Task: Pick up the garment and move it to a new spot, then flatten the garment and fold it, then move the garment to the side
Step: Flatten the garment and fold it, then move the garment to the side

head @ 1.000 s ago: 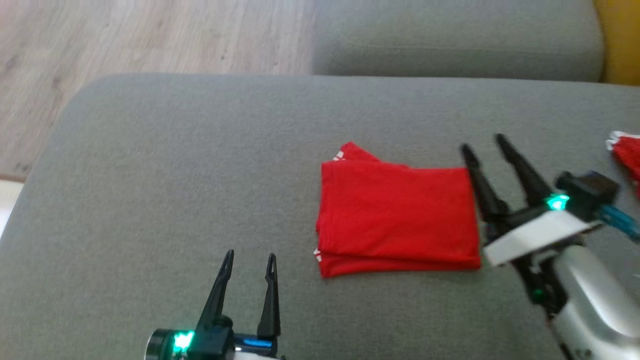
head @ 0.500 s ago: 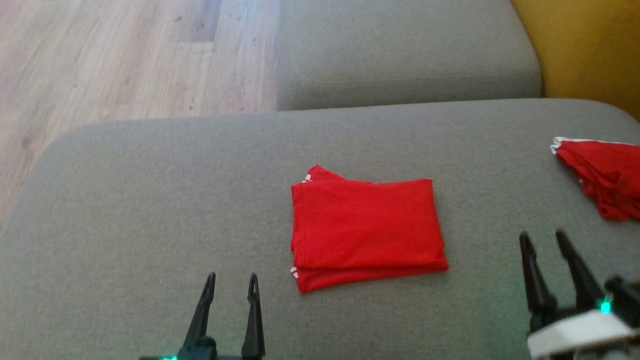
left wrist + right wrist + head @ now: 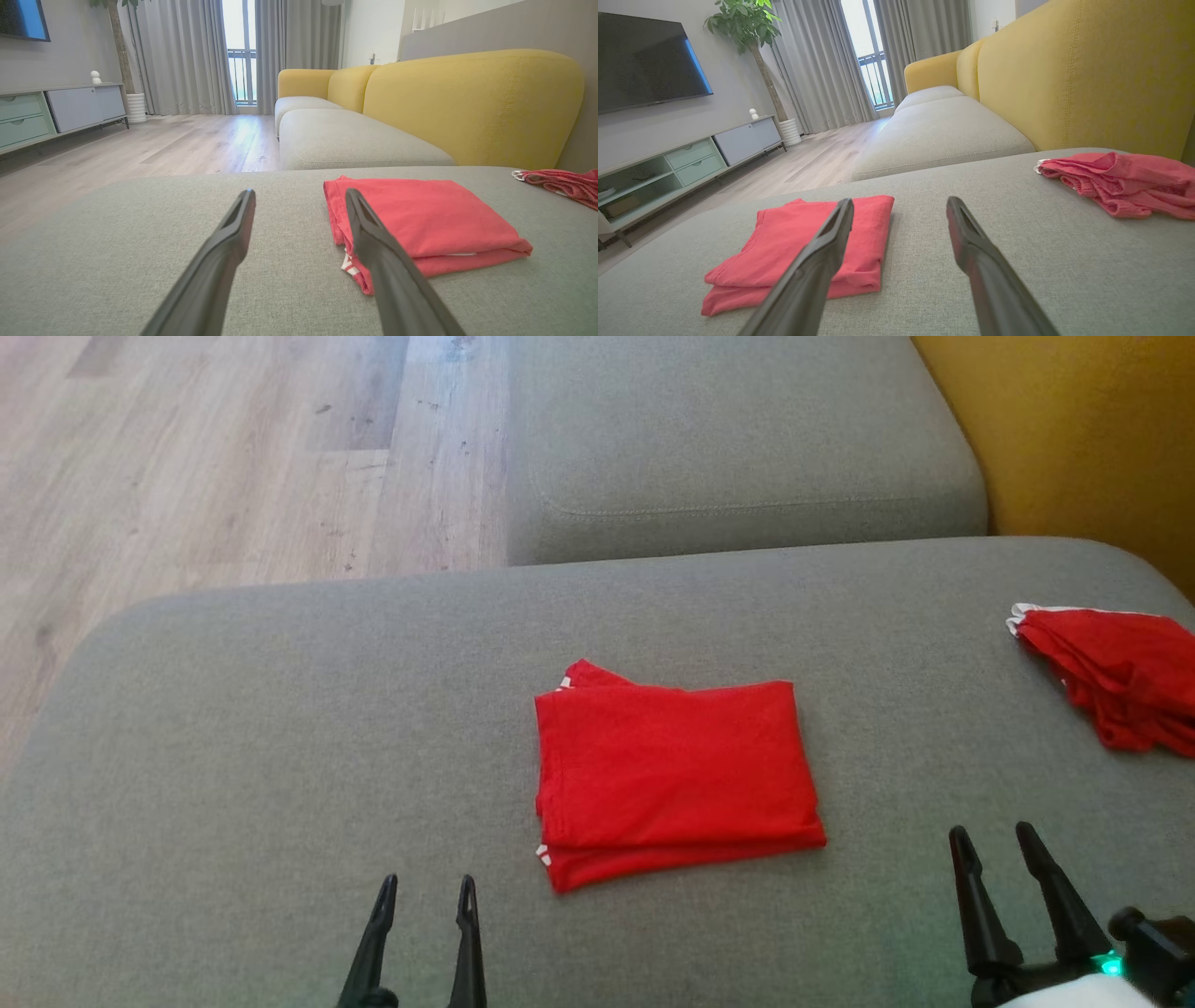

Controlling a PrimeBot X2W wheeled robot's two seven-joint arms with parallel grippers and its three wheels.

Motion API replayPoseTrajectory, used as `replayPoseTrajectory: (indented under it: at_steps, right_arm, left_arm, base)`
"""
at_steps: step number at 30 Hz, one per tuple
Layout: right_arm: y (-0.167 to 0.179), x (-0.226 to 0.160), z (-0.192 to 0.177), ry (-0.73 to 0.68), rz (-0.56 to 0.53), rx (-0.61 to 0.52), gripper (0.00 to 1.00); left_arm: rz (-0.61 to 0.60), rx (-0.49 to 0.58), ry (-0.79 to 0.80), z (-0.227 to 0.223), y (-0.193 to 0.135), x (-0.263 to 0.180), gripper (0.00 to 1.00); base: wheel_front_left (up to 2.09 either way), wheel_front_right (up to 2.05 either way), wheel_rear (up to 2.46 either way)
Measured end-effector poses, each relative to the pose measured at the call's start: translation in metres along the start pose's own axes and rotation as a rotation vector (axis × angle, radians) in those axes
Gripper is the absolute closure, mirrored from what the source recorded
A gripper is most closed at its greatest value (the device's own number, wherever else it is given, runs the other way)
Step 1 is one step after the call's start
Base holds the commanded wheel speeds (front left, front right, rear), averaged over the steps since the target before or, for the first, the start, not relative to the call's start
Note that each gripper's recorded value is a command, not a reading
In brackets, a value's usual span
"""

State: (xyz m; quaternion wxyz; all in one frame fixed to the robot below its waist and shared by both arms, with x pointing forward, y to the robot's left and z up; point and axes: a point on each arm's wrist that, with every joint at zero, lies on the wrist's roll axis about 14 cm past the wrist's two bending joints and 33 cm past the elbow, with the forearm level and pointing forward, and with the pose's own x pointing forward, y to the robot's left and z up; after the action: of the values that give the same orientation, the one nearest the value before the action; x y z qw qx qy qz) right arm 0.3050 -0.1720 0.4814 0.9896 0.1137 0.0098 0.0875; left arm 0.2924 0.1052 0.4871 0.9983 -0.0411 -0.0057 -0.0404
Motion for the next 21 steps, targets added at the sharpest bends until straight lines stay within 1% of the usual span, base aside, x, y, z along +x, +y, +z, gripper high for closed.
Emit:
replayPoseTrajectory:
  at_steps: [8, 21]
  right_arm:
    - [0.004, 0.001, 0.003, -0.009, 0.016, -0.009, 0.0]
    - [0.011, 0.001, -0.008, 0.026, 0.041, -0.024, 0.0]
  left_arm:
    - [0.007, -0.001, -0.008, 0.002, 0.003, -0.002, 0.0]
    - [0.013, -0.001, -0.002, 0.0, 0.005, -0.001, 0.0]
  base:
    - [0.0, 0.0, 0.0]
    - [0.0, 0.0, 0.0]
